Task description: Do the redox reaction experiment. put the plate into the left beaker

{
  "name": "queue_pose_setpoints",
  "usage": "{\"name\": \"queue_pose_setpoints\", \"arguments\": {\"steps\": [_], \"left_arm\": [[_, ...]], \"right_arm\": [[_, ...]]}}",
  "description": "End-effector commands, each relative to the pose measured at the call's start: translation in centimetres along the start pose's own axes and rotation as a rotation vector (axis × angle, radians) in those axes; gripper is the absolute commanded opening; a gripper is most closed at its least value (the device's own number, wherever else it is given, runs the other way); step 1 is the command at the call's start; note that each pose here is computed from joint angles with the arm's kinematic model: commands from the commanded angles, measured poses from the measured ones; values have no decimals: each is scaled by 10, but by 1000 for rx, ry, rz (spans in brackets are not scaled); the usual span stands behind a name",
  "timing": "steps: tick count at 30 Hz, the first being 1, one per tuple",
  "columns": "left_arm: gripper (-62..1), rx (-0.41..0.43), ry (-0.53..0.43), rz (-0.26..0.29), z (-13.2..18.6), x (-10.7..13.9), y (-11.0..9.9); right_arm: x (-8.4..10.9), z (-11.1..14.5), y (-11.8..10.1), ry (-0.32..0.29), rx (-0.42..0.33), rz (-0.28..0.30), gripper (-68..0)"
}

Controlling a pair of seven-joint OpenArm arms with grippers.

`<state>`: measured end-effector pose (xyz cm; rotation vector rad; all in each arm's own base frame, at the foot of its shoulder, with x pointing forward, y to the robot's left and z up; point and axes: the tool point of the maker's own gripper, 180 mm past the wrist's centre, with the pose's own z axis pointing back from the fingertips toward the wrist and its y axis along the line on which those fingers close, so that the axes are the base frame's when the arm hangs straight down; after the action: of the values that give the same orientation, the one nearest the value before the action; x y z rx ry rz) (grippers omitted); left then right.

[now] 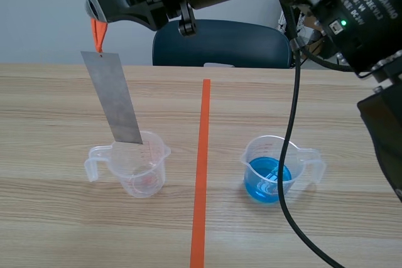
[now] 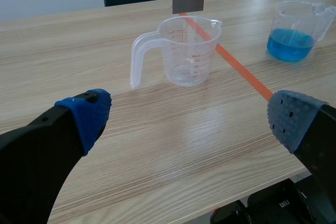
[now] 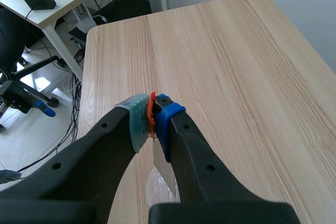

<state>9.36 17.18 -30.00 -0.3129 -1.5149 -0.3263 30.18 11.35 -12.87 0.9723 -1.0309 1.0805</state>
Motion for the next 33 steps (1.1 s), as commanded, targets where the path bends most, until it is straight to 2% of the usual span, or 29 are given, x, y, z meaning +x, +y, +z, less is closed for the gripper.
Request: {"name": "queue_pose_setpoints", "arguments": {"steps": [1,21,33], "left_arm": [[14,6,-39,-6,-3,9,3],[14,6,-38,-6,-3,9,3],[14,6,-38,-6,-3,9,3]], "right_arm": [[7,2,1,-30,3,1,-673],[9,2,1,-44,2,0,-673],[-4,0,-3,-32,-30,-6,-673]]}}
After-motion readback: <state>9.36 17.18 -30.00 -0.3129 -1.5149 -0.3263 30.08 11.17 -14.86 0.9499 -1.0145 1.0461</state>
